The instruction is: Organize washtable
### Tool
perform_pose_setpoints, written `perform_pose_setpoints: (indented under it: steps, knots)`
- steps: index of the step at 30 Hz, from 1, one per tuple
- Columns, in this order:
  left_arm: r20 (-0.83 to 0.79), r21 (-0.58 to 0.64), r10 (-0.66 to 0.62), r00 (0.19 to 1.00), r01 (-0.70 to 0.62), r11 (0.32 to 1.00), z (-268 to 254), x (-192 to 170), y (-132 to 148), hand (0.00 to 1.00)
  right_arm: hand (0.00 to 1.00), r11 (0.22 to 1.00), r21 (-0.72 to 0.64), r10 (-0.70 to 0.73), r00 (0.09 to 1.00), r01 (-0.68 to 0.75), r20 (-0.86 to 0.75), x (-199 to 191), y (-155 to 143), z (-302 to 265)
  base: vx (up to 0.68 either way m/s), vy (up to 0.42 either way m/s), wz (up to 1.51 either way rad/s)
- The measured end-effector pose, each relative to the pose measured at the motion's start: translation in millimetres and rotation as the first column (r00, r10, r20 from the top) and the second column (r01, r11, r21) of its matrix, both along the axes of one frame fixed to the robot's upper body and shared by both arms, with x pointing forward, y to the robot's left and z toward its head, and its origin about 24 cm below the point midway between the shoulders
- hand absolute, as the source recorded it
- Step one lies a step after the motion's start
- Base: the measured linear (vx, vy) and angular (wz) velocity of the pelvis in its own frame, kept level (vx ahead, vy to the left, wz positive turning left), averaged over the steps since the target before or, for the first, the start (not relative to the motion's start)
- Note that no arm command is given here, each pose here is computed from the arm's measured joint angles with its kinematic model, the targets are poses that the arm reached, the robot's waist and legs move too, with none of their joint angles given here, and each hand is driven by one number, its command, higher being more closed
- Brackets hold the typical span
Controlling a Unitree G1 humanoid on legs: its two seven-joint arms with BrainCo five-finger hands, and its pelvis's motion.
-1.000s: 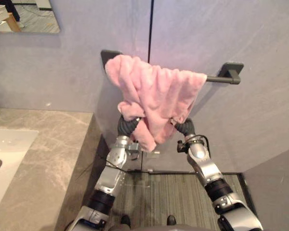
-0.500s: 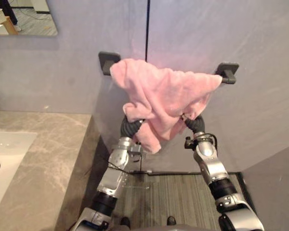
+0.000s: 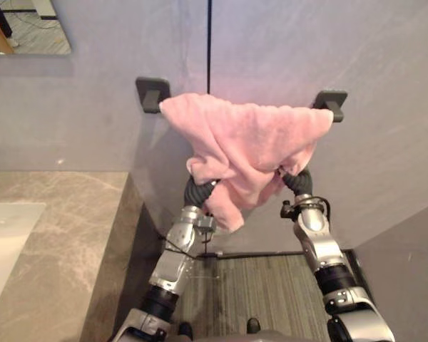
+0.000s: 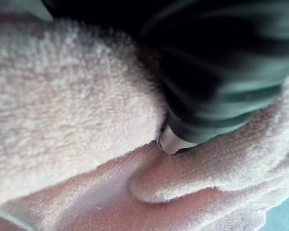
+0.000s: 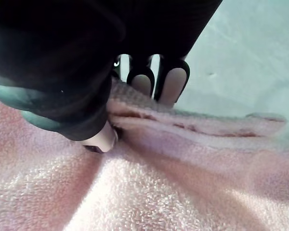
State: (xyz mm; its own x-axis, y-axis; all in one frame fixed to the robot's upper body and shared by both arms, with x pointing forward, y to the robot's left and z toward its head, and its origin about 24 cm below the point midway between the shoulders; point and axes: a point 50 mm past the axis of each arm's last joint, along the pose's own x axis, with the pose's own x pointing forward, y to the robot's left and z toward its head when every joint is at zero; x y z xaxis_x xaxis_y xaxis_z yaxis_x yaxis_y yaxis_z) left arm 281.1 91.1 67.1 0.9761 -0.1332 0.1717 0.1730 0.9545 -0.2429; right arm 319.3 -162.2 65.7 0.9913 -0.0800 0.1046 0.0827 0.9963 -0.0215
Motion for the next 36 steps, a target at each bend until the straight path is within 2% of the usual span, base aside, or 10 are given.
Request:
perform_pose_setpoints:
  steps: [2,3,13,21,27,29,32,36]
  knots:
    - [-0.002,0.000,0.003,1.000,-0.003,1.000,0,0,0,1.00,0.00,1.000,-0.006,-0.012,1.000,0.012,-0.001,0,-5,0,-0.04,-0.025,-0.01]
    - [-0.003,-0.001,0.006,1.000,-0.006,1.000,0,0,0,0.00,0.00,1.000,-0.012,-0.016,1.000,0.016,-0.005,0,-7,-1,-0.04,-0.024,0.00]
    - [-0.078,-0.018,0.106,0.991,-0.107,0.994,-16,-3,14,0.00,0.00,0.997,-0.010,-0.080,0.993,0.079,-0.091,-11,-22,-22,-0.02,-0.012,0.00]
    - [-0.188,-0.030,0.181,0.965,-0.189,0.981,-43,-23,31,0.00,0.00,0.977,0.061,-0.189,0.958,0.206,-0.214,-46,-30,-60,0.00,0.000,0.00]
    - [-0.241,-0.034,0.247,0.938,-0.263,0.964,-56,-38,47,0.00,0.00,0.953,0.069,-0.274,0.937,0.294,-0.215,-65,-38,-64,0.00,0.000,0.00]
    - [-0.243,-0.042,0.312,0.918,-0.332,0.942,-56,-44,62,0.00,0.00,0.927,0.075,-0.349,0.918,0.367,-0.188,-73,-49,-58,0.00,0.000,-0.02]
    - [-0.230,-0.066,0.459,0.858,-0.484,0.872,-50,-54,97,0.00,0.00,0.875,0.062,-0.473,0.876,0.480,-0.101,-82,-73,-39,-0.01,-0.005,-0.03]
    - [-0.128,-0.086,0.622,0.772,-0.634,0.769,-25,-70,138,0.00,0.00,0.796,0.072,-0.605,0.791,0.601,0.089,-94,-102,4,0.00,0.000,0.00]
